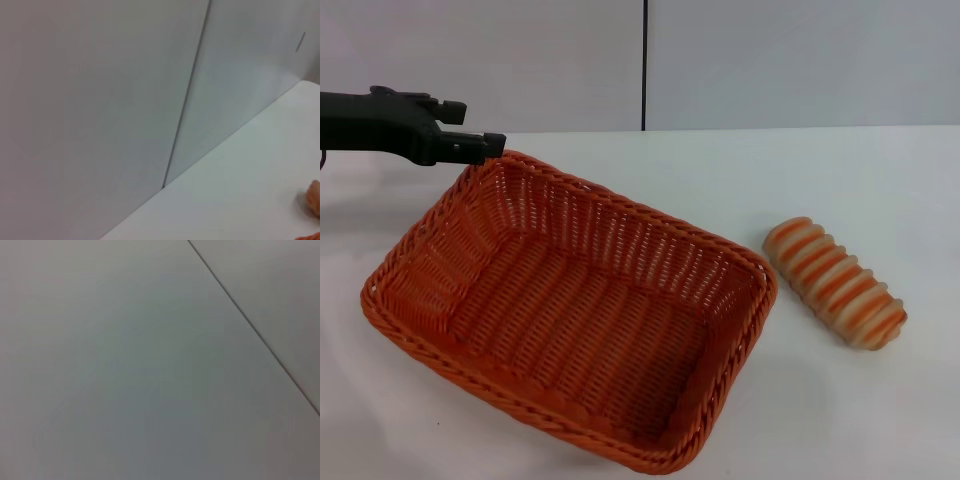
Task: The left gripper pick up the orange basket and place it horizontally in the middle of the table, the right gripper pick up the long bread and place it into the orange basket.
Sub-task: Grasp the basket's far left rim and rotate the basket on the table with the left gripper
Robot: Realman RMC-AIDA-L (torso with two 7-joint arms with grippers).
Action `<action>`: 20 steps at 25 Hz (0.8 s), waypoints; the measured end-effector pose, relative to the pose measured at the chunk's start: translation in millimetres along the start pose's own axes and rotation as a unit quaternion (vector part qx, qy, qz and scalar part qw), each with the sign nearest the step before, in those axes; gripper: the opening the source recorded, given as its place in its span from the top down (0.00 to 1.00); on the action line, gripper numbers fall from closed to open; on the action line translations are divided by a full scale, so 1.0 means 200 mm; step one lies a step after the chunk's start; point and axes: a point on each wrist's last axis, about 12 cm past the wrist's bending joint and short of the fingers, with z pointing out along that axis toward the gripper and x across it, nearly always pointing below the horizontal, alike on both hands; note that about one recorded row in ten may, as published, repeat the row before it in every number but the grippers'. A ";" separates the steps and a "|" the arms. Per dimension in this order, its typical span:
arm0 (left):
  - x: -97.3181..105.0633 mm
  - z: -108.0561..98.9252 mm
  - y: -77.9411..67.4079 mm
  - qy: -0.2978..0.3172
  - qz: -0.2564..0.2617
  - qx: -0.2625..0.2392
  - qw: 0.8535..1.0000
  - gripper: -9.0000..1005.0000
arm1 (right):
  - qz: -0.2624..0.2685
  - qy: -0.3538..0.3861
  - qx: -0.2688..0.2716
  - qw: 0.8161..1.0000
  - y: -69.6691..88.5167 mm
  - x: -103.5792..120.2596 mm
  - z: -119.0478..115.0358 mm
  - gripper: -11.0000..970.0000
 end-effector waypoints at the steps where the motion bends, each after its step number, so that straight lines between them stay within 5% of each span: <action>1: 0.00 0.01 0.00 0.000 -0.001 -0.003 1.000 0.23 | 0.000 0.000 0.000 1.000 0.00 0.00 0.00 0.16; 20: 0.02 0.11 0.02 0.056 0.001 -0.026 0.998 0.23 | -0.002 0.012 0.003 1.000 0.00 0.01 0.01 0.16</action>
